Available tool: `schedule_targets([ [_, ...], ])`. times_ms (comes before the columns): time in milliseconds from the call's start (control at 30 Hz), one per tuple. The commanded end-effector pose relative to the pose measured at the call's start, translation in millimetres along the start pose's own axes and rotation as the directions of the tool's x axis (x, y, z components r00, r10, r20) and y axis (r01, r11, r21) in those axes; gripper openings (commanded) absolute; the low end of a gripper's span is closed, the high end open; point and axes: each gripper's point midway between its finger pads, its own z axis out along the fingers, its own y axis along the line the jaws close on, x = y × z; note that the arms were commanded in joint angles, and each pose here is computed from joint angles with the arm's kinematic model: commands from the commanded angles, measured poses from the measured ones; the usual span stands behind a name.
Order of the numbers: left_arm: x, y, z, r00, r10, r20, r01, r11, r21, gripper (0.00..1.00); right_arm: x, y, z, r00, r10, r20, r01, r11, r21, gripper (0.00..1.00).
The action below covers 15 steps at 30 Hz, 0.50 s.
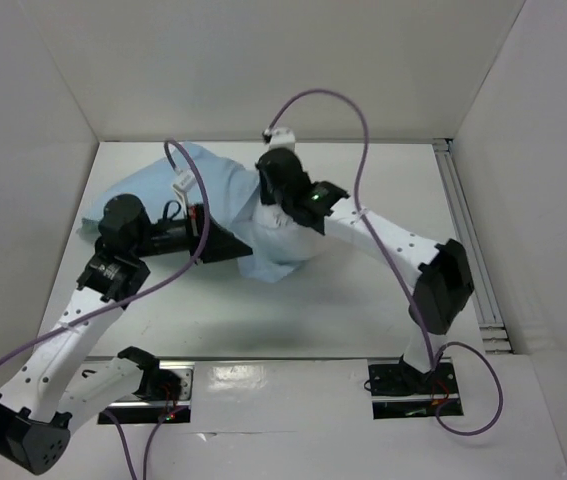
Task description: Put the pillow into the pillowcase
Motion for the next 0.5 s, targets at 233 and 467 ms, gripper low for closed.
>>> schedule_targets([
  [233,41,17,-21,0.990,-0.080,-0.116,0.058,0.981,-0.186,1.00,91,41,-8,0.979,0.069,-0.194,-0.099,0.984,-0.150,0.74],
  [467,-1,43,-20,0.991,0.023,-0.130,-0.069,0.929,-0.363,0.59,42,-5,-80,0.992,0.068,-0.108,-0.075,0.995,-0.069,0.81],
])
